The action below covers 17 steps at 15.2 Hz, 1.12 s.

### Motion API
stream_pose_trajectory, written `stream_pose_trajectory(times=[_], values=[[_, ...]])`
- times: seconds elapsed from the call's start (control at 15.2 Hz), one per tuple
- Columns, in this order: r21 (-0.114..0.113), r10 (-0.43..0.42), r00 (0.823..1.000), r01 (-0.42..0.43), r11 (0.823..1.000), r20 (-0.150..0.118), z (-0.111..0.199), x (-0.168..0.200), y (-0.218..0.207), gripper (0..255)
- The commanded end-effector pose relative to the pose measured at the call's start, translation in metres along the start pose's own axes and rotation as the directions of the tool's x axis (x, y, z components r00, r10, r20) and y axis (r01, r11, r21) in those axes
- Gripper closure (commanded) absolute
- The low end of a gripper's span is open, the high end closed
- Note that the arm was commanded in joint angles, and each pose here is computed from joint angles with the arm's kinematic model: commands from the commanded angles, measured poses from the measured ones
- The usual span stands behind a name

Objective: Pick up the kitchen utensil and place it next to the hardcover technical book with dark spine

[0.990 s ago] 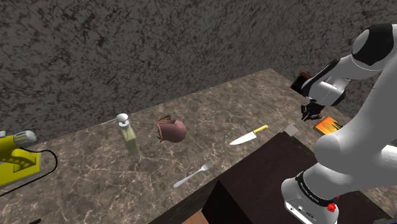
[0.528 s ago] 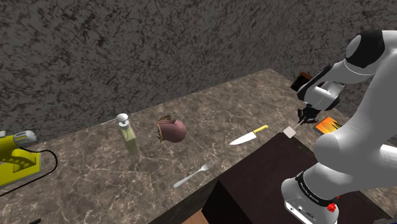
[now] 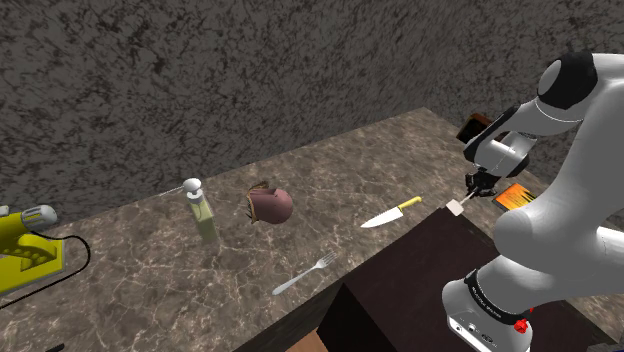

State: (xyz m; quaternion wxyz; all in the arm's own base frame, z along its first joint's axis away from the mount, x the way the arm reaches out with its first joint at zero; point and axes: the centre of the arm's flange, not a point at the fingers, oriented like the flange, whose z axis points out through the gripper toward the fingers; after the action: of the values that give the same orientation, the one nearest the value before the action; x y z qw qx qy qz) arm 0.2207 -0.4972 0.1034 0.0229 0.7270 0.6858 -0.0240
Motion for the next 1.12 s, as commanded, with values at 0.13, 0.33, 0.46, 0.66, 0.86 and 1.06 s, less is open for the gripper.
stream_pose_trajectory(times=[0.13, 0.33, 0.46, 0.66, 0.86, 1.06], values=[[0.000, 0.000, 1.000, 0.000, 1.000, 0.000, 0.000, 0.000, 0.000, 0], [0.000, 0.000, 1.000, 0.000, 1.000, 0.000, 0.000, 0.000, 0.000, 0], [0.000, 0.000, 1.000, 0.000, 1.000, 0.000, 0.000, 0.000, 0.000, 0], [0.000, 0.000, 1.000, 0.000, 1.000, 0.000, -0.040, 0.000, 0.000, 0], [0.000, 0.000, 1.000, 0.000, 1.000, 0.000, -0.050, 0.000, 0.000, 0], [0.000, 0.000, 1.000, 0.000, 1.000, 0.000, -0.050, 0.000, 0.000, 0]])
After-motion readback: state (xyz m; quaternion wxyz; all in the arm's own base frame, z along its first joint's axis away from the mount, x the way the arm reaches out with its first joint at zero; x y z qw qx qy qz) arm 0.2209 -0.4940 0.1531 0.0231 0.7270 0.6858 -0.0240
